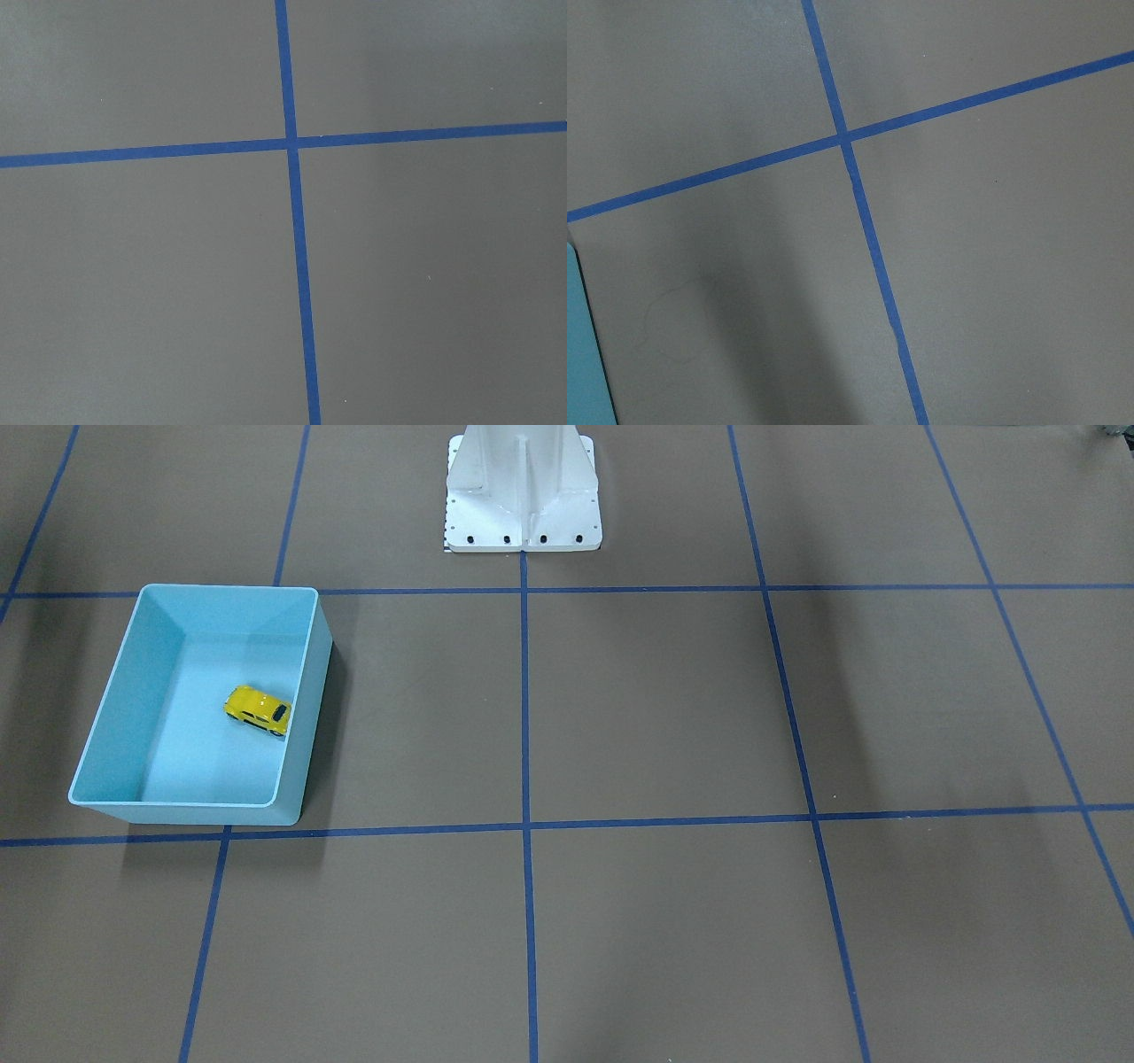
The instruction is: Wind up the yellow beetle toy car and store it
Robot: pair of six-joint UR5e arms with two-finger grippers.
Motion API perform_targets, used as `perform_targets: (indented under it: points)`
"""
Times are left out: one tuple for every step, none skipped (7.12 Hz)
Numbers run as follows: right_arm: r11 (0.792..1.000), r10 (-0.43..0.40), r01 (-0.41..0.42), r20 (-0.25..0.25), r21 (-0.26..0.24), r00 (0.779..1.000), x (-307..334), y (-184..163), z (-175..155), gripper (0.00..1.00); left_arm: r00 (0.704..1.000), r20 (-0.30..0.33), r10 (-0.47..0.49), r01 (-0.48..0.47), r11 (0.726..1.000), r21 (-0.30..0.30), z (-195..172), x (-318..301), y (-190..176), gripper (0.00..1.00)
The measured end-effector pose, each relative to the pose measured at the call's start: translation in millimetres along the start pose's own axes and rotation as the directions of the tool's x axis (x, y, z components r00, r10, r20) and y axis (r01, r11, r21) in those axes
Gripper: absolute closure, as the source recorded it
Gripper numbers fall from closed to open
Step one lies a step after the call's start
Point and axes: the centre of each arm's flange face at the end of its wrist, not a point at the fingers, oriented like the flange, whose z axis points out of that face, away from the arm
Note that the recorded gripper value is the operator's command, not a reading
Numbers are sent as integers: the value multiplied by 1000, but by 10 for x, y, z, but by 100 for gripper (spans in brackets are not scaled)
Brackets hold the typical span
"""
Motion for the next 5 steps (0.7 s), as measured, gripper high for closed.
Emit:
perform_targets:
  points:
    - [1000,1,-1,-1,0,1000,7,-3,5,0,1000,0,1,-1,1000,1,-2,2,-3,0]
    - [1000,2,-2,-2,-1,1000,12,-5,10,0,1000,0,3,-3,1000,2,-6,7,-13,0]
    - [1000,2,-2,-2,-1,1000,18,0,15,0,1000,0,4,-4,1000,3,-12,13,-26,0]
    - [1000,2,-2,-1,-2,1000,21,3,17,0,1000,-1,2,-2,1000,2,-8,8,-29,0]
    - [1000,2,-2,-1,-2,1000,22,5,18,0,1000,-1,-2,2,1000,-1,9,-12,-28,0]
